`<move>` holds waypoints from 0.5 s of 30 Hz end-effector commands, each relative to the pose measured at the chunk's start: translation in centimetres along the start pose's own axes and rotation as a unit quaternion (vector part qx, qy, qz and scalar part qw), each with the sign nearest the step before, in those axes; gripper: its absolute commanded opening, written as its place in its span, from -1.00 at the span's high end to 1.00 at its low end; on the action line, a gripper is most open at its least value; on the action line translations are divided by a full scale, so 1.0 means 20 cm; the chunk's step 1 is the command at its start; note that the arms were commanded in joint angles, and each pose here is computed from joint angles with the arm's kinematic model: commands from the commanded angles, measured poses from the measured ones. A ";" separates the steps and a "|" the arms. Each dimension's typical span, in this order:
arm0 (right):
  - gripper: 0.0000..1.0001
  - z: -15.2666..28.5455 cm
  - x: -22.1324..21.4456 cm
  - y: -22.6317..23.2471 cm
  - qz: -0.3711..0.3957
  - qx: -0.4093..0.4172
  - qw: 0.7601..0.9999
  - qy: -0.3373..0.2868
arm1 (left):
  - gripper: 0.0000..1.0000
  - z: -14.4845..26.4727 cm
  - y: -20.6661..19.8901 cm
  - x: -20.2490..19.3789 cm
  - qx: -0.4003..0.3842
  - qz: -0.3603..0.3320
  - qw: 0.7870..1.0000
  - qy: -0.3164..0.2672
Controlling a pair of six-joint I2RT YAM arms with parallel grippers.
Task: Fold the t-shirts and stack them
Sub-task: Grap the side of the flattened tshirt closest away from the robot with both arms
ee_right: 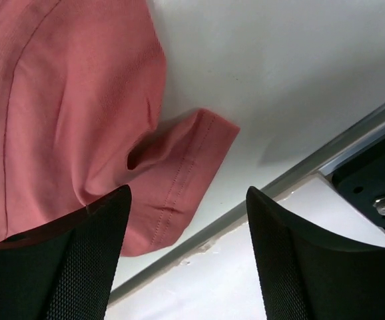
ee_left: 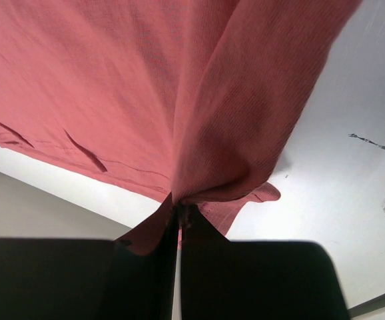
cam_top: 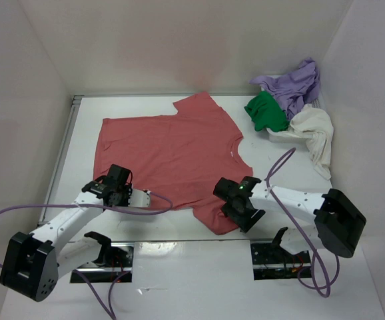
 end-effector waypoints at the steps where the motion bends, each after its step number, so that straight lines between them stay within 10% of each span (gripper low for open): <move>1: -0.55 -0.06 0.01 0.03 -0.034 -0.024 0.999 -0.012 | 1.00 0.04 0.02 0.01 0.010 0.008 1.000 -0.017; 8: -0.58 -0.22 0.04 0.08 -0.034 -0.056 0.998 -0.006 | 1.00 0.06 0.03 0.02 0.018 0.005 1.000 -0.023; 15: 1.00 -0.20 0.05 0.10 -0.032 -0.037 0.999 -0.014 | 1.00 0.06 0.01 0.02 0.009 0.013 1.000 -0.019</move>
Point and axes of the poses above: each gripper's point midway between its finger pads, its own z axis back along the fingers, its own y axis along the line the jaws close on, x = y × z, the point moved 10 cm from there along z, back along the fingers, and after that the axes turned 3 degrees about z, right-handed, at the moved point
